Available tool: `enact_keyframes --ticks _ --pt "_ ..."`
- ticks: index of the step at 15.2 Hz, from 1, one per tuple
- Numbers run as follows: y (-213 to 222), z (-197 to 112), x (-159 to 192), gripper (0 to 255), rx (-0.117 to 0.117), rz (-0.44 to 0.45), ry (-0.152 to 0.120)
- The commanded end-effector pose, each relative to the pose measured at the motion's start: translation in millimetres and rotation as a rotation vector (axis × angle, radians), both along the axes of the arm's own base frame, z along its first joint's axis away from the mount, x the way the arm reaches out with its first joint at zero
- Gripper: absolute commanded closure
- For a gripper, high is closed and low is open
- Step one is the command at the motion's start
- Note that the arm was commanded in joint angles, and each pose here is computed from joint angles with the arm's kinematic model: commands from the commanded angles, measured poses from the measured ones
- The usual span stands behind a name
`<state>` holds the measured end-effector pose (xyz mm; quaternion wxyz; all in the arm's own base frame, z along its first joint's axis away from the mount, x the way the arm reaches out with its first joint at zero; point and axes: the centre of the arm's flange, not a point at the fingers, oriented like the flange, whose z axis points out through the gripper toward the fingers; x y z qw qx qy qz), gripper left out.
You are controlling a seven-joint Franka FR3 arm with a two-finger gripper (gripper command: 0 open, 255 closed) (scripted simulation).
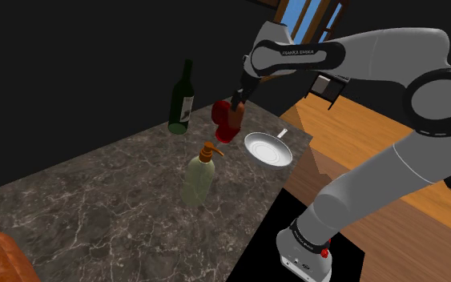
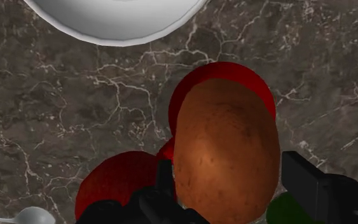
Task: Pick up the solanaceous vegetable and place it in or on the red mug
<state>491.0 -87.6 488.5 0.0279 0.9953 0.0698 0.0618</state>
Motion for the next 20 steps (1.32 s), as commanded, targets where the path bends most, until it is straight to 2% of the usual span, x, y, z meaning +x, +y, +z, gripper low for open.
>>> enact_keyframes --ticks 1,8,16,17,20 --pt "-1.1 -10.9 0.0 255 0.0 0.0 0.0" --pt "-1.1 -45.8 0.0 255 0.0 0.0 0.0" --pt "-1.1 -45.8 0.0 255 0.0 0.0 0.0" --pt "-0.7 -45.6 -0.5 0 0.0 0.0 0.0" --pt "-2.1 -45.9 -0.7 0 0.0 0.0 0.0"
